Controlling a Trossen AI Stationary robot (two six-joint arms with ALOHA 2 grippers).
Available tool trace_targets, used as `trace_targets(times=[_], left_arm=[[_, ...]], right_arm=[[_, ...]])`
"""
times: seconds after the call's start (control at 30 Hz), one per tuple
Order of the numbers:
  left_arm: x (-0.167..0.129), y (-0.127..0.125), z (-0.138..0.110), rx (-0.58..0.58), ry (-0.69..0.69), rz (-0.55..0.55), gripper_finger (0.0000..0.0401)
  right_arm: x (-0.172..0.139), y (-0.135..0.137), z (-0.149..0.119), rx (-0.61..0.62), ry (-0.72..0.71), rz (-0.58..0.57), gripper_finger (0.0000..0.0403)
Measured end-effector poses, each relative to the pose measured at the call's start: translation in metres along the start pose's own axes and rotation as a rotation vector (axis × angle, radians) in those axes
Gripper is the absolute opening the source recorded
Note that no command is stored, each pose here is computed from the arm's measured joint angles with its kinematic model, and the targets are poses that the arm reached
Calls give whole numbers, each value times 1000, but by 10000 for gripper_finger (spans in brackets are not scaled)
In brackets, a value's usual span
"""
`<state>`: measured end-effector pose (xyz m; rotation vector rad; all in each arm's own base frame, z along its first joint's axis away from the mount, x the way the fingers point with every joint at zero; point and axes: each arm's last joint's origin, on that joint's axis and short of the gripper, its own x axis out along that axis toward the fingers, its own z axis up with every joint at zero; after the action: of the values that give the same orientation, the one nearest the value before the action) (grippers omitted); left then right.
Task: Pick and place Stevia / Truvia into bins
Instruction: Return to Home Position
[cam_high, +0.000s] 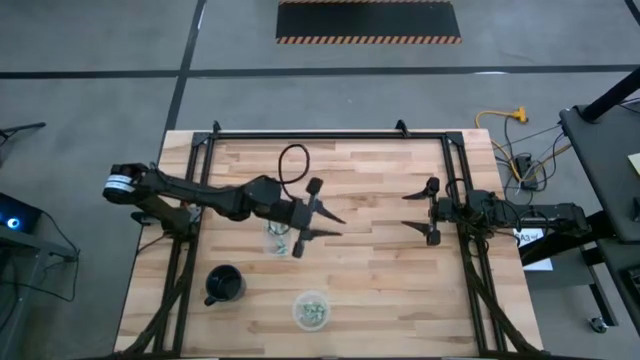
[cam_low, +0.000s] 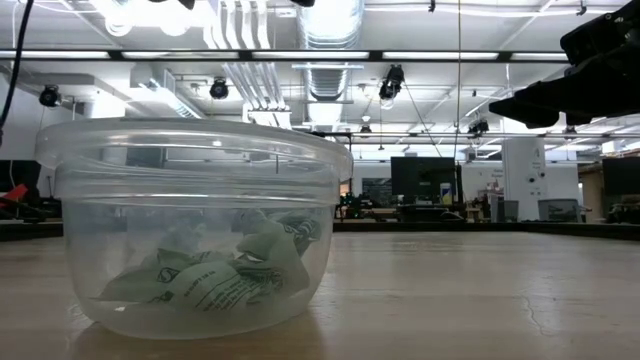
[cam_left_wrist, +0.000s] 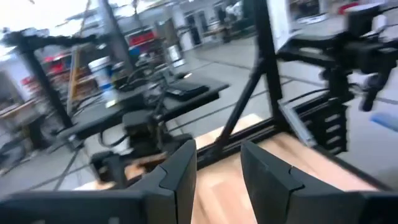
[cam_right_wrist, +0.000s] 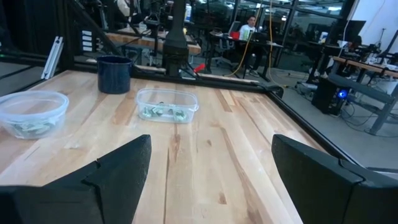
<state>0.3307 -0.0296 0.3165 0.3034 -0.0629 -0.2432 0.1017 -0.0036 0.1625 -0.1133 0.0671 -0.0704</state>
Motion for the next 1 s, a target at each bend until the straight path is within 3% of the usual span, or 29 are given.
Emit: trace_targets(times=[0.6,0.83,1.0], left_arm=[[-34,64,-15,-192,152,195,109],[-55,59,-21,-168,173,205,109],[-92,49,-31,-127,46,270,109]], right_arm=[[0,0,0,0,-1,0,325],[0,0,0,0,-1,0,325],[0,0,0,0,-1,0,325]])
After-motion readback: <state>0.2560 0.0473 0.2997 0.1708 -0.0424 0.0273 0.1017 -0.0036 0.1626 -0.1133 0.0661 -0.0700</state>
